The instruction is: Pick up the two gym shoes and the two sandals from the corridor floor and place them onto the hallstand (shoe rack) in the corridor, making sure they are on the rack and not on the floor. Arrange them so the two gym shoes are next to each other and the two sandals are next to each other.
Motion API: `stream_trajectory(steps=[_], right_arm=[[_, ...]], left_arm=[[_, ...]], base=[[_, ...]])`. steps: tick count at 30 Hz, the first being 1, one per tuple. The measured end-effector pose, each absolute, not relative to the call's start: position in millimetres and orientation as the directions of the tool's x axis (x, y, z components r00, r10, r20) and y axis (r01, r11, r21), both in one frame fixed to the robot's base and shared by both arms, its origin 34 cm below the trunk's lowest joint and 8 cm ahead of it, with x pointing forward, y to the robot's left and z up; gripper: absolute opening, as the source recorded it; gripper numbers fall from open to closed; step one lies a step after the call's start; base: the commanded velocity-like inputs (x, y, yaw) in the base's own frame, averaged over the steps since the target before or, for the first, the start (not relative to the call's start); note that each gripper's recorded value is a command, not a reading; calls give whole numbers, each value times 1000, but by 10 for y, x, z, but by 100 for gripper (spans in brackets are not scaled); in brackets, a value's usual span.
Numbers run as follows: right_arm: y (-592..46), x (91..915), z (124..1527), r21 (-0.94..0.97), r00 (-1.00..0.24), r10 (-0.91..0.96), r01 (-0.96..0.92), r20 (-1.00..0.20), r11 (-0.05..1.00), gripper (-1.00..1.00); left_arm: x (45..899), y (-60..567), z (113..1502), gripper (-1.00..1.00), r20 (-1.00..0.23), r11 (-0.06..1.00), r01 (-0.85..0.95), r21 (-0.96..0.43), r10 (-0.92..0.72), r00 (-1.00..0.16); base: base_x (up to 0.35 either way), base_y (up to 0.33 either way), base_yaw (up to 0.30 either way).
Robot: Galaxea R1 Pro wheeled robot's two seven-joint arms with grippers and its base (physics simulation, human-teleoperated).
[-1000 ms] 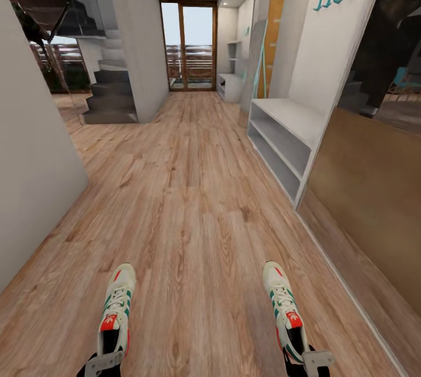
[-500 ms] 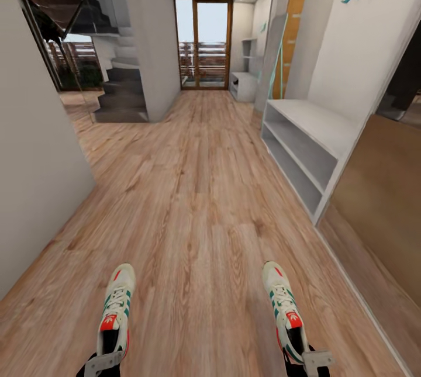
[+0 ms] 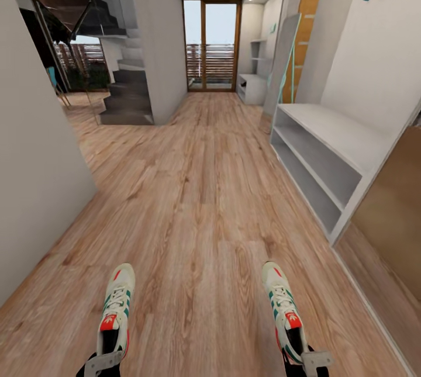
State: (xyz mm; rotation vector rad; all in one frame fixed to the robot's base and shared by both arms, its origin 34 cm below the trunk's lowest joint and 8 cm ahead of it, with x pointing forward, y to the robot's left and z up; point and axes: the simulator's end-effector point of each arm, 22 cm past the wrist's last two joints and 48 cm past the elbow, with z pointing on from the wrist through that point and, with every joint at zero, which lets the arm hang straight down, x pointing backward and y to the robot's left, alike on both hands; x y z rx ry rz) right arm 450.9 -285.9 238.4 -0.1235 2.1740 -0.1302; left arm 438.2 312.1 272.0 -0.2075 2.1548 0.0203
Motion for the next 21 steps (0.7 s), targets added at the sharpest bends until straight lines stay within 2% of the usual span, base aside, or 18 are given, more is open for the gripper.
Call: stream_trajectory(steps=[8, 21], right_arm=[[-2872, 4543, 2429, -142, -558, -139, -37, -818, 989, -100], [-2892, 4556, 2449, -145, -555, -140, -35, -820, 989, -100]], left_arm=[[4410, 3117, 2759, -100, -832, 986, -154, -66, -140, -537], [4426, 3105, 2780, -100, -835, 986, -154, -69, -142, -531]], base=[[339, 0, 88], [339, 0, 9]])
